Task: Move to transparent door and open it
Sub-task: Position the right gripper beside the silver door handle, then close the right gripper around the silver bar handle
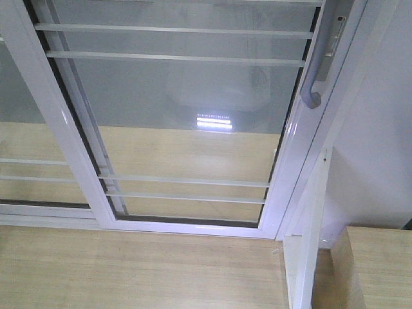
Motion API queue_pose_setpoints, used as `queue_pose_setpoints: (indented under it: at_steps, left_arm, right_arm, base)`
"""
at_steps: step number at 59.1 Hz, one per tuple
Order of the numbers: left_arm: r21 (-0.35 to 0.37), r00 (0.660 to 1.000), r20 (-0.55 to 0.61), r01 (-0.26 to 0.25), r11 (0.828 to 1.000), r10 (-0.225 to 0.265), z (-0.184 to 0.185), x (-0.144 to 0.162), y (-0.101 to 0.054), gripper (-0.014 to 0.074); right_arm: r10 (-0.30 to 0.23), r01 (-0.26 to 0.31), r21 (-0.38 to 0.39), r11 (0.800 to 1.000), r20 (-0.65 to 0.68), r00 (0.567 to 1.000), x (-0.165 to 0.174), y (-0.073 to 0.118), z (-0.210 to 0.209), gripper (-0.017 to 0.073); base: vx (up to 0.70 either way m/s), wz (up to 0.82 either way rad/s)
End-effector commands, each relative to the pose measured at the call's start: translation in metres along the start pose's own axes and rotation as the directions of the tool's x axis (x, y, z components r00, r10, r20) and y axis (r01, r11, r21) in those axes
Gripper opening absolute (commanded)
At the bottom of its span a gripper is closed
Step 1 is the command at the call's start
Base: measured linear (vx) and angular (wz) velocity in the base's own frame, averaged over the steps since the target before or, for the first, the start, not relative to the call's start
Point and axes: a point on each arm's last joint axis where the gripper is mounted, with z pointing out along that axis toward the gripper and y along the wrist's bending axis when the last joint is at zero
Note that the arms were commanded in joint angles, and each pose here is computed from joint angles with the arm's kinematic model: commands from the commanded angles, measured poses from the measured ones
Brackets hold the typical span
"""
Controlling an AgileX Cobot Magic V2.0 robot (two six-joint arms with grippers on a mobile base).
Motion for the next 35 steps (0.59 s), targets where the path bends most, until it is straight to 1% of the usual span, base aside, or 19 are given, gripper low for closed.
queue_pose_setpoints:
  at_steps: [1,4,6,7,10,12,14,19,22,24,26,29,32,35]
  left_arm:
    - [0.022,0.997,0.08,0.016,1.0,-0.018,0.007,-0.015,-0.003,0.0162]
    - [0.024,0.997,0.075,0.016,1.0,-0.018,0.011,-0.014,-0.003,0.0204]
    - [0.026,0.997,0.078,0.016,1.0,-0.018,0.014,-0.014,-0.003,0.0239]
    - [0.027,0.997,0.079,0.016,1.0,-0.018,0.015,-0.014,-0.003,0.0253]
    - [0.031,0.996,0.087,0.016,0.999,-0.019,0.019,-0.013,-0.003,0.0301]
    - [0.034,0.995,0.095,0.016,0.999,-0.019,0.021,-0.014,-0.003,0.0334]
    - [0.035,0.995,0.098,0.016,0.999,-0.02,0.023,-0.014,-0.003,0.0365]
    - [0.037,0.996,0.084,0.017,0.999,-0.02,0.029,-0.011,-0.004,0.0425]
    - [0.036,0.997,0.076,0.018,0.999,-0.02,0.031,-0.009,-0.003,0.0444]
    - [0.036,0.998,0.067,0.018,0.999,-0.02,0.033,-0.008,-0.003,0.0455]
    - [0.035,0.998,0.061,0.018,0.999,-0.02,0.034,-0.007,-0.003,0.046]
    - [0.035,0.998,0.056,0.018,0.999,-0.02,0.035,-0.006,-0.003,0.0461]
    - [0.035,0.998,0.054,0.018,0.999,-0.02,0.035,-0.006,-0.003,0.0461]
    - [0.035,0.998,0.053,0.018,0.999,-0.02,0.036,-0.006,-0.003,0.0461]
  right_arm:
    - [0.003,-0.003,0.0,1.0,0.118,0.993,-0.015,0.0,0.013,0.0295]
    - [0.012,-0.011,-0.006,1.0,0.116,0.993,-0.013,0.001,0.022,0.0375]
    - [0.017,-0.015,-0.012,1.0,0.125,0.992,-0.012,0.002,0.027,0.0414]
    - [0.033,-0.03,-0.022,0.999,0.127,0.991,-0.011,0.003,0.03,0.044]
    - [0.058,-0.053,-0.044,0.998,0.141,0.988,-0.009,0.007,0.039,0.0492]
    - [0.063,-0.054,-0.061,0.997,0.154,0.986,-0.008,0.011,0.045,0.0514]
    - [0.053,-0.038,-0.087,0.995,0.17,0.984,-0.006,0.016,0.052,0.0533]
    - [-0.001,0.038,-0.163,0.986,0.221,0.975,0.0,0.033,0.07,0.0541]
    - [-0.039,0.094,-0.218,0.971,0.245,0.969,0.006,0.044,0.081,0.0539]
    - [-0.056,0.121,-0.251,0.96,0.253,0.966,0.009,0.052,0.09,0.0536]
    - [-0.062,0.133,-0.274,0.953,0.252,0.966,0.012,0.058,0.099,0.0531]
    - [-0.057,0.127,-0.283,0.951,0.244,0.968,0.014,0.062,0.112,0.0525]
    - [-0.04,0.1,-0.275,0.956,0.216,0.976,0.018,0.064,0.129,0.0521]
    - [-0.009,0.064,-0.254,0.965,0.211,0.977,0.016,0.064,0.145,0.0521]
  base:
    - [0.0,0.0]
    - [0.0,0.0]
    - [0.0,0.0]
    - [0.0,0.0]
    - [0.0,0.0]
    - [0.0,0.0]
    - [0.0,0.0]
    - [0.0,0.0]
    - [0.0,0.0]
    - [0.0,0.0]
    - [0.0,0.0]
    - [0.0,0.0]
    - [0.0,0.0]
    - [0.0,0.0]
